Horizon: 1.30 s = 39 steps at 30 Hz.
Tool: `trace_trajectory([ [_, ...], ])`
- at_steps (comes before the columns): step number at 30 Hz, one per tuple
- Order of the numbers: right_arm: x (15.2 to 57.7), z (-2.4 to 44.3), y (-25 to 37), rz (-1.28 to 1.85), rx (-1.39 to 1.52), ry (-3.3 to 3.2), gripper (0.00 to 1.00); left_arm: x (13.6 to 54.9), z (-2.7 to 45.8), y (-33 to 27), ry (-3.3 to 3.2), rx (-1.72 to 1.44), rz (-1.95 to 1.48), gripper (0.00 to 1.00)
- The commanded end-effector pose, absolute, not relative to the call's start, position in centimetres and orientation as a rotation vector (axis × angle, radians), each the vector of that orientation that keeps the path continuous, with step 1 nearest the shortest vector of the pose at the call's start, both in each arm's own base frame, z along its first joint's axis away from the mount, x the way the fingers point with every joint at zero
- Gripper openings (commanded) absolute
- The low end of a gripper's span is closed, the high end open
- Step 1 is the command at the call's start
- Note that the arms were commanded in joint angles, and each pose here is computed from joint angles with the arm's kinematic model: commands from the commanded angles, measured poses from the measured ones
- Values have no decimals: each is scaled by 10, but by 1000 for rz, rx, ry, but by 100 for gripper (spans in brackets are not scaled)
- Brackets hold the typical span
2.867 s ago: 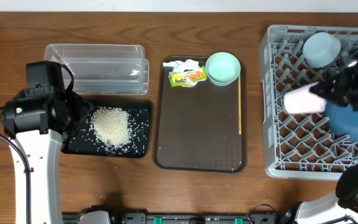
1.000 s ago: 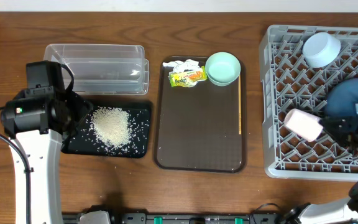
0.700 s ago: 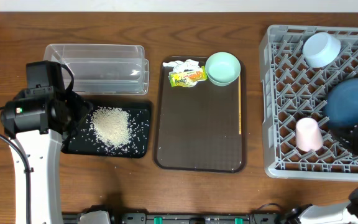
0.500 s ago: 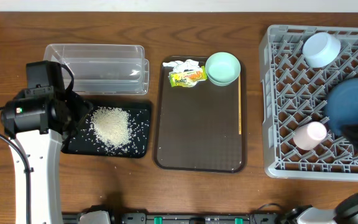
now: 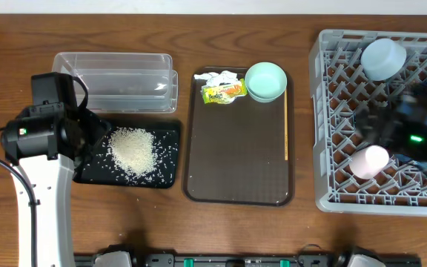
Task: Sort waste into correct bins and load items into the dishwasher rack
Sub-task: 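Grasp the wooden stick on the brown tray with the right gripper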
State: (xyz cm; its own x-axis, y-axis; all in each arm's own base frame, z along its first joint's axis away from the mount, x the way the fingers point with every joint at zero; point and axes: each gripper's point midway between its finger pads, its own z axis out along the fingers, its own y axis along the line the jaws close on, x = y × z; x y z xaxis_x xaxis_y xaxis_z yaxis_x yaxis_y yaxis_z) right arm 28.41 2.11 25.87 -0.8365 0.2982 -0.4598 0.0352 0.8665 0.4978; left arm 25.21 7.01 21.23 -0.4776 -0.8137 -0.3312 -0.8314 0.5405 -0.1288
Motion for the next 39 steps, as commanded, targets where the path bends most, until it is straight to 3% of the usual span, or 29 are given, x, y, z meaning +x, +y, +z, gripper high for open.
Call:
trace_trajectory([
  [1,294,247,43,373,259,2581,69,253,217,73,2409,-1367,76,88],
  [6,318,219,86,143,162,2665,67,253,217,73,2409,-1366,76,88],
  [12,350,144,106,9,159,2841,59,253,217,73,2409,-1367,76,88],
  [15,360,110,116,24,166,2904,53,253,217,73,2409,-1366,76,88],
  [20,367,70,135,118,133,2988,51,253,217,73,2409,-1366,76,88],
  [26,375,46,135,78,136,3002,49,253,217,73,2409,-1367,76,88],
  [31,379,27,132,30,116,3018,54,253,217,73,2409,-1366,76,88],
  [39,381,20,127,-16,119,3016,52,253,217,73,2409,-1367,76,88],
])
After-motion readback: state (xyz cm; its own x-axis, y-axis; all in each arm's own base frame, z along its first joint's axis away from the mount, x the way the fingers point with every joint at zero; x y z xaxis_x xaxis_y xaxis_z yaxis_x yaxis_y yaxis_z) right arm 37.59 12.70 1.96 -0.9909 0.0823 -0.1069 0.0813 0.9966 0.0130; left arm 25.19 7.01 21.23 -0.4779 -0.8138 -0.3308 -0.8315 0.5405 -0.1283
